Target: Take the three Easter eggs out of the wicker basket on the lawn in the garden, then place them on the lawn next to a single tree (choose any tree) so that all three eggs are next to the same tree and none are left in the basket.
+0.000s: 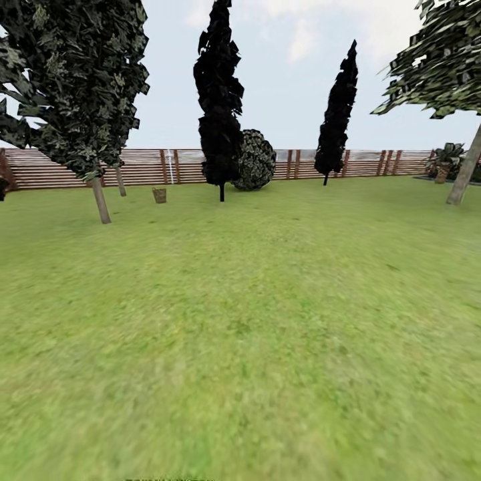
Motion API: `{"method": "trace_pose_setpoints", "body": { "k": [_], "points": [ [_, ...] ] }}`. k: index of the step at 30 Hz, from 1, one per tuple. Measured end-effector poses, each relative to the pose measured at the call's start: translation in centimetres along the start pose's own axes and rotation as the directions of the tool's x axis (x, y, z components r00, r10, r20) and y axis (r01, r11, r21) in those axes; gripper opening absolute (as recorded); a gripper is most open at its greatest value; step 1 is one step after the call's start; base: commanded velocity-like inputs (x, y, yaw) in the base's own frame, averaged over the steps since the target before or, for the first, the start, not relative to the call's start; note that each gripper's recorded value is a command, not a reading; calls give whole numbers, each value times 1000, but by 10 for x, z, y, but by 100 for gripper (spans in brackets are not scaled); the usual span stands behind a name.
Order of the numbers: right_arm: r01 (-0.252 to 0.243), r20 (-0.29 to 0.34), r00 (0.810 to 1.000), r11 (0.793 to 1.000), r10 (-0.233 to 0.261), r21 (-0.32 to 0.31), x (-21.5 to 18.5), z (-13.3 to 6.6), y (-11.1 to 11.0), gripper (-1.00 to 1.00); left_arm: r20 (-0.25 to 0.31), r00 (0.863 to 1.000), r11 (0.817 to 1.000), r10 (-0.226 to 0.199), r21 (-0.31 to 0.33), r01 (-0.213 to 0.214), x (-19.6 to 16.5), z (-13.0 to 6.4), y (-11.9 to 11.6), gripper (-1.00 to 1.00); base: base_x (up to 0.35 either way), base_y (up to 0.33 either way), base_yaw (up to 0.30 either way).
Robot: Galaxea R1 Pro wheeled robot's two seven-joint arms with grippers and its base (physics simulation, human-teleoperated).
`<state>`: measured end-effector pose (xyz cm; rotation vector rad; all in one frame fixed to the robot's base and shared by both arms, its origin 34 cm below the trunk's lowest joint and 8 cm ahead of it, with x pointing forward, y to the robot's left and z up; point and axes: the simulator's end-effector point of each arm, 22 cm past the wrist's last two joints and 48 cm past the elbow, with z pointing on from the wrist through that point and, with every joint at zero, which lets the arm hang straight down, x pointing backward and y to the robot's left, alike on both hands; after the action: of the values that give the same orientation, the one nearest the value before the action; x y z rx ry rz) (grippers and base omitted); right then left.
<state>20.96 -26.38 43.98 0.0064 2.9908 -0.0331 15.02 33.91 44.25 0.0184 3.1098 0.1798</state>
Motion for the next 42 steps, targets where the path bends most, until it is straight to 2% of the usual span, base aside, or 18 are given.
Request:
{"method": "trace_pose_setpoints", "body": {
  "k": [21,26,29,31,42],
  "points": [
    [6,3,1000,1000,-6,-10,-1,0,6,100,-3,1000,1000,0,0,0,1,0,0,100,0,0,291],
    [2,6,1000,1000,-2,-10,0,0,6,100,-10,1000,1000,1,0,-1,4,0,0,100,0,0,132],
    [-2,55,998,1000,3,-7,-10,0,4,100,-14,1000,1000,2,0,-2,5,0,0,100,0,0,106],
    [-3,62,998,1000,3,-5,-11,0,3,100,-17,1000,1000,2,0,-2,6,0,0,100,0,0,105],
    [0,55,998,1000,1,-6,-8,0,3,100,-27,1000,1000,3,0,-3,10,0,0,100,0,0,49]
  ]
}}
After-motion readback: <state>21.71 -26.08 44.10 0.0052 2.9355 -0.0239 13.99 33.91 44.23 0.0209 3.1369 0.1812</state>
